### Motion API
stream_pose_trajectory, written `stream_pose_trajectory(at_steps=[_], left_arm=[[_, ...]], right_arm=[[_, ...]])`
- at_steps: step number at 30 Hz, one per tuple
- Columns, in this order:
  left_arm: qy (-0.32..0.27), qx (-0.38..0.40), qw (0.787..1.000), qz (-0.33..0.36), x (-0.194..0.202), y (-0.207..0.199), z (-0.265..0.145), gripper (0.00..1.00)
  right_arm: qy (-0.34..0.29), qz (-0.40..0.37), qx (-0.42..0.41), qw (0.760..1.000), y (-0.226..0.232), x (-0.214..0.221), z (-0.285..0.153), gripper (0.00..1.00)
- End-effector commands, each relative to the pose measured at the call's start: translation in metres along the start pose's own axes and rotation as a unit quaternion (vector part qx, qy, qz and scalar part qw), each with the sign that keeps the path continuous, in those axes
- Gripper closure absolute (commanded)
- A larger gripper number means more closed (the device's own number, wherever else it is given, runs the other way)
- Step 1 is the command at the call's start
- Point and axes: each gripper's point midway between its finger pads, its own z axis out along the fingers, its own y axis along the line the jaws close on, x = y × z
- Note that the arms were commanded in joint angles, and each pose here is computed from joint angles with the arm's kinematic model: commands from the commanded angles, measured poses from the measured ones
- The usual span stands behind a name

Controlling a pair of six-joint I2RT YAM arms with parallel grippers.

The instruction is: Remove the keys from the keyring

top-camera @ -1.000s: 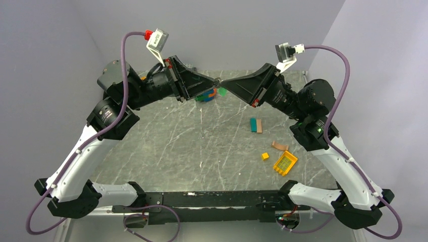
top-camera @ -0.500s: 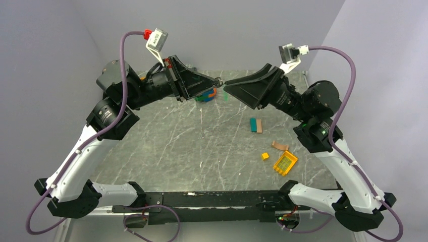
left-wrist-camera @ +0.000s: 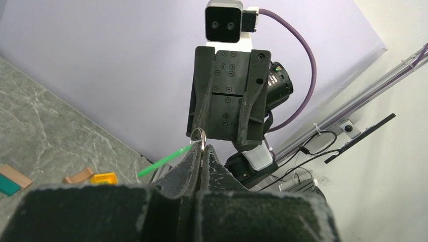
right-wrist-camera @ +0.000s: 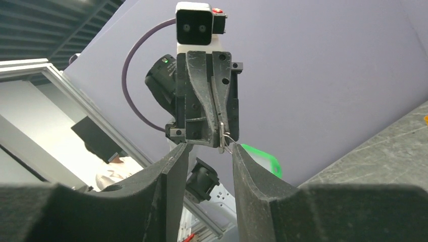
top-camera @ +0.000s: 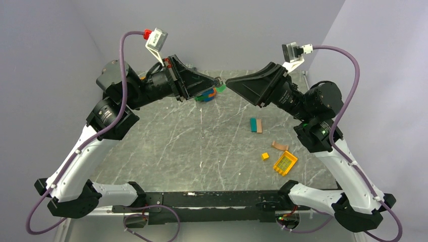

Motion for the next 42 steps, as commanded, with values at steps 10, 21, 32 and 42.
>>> stream_pose_trajectory(at_steps=[10,21,32,42], left_arm=[[-0.035,0.037,0.998,0.024,-0.02,-0.028,-0.008,1.0],[-0.032,0.047,0.998,0.018,-0.019,-0.031,-0.006,1.0],[-0.03,0.047,0.998,0.017,-0.018,-0.031,-0.006,1.0],[-0.027,0.043,0.999,0.016,-0.016,-0.026,-0.002,0.83]], right_arm=[[-0.007,-0.019,-0.007,1.0,0.008,-0.007,-0.001,0.59],[-0.005,-0.027,-0.01,1.0,0.01,-0.011,0.002,0.54],[0.008,-0.025,-0.016,1.0,0.007,-0.008,0.008,0.84],[0.011,-0.021,-0.017,1.0,0.009,-0.006,0.004,1.0]])
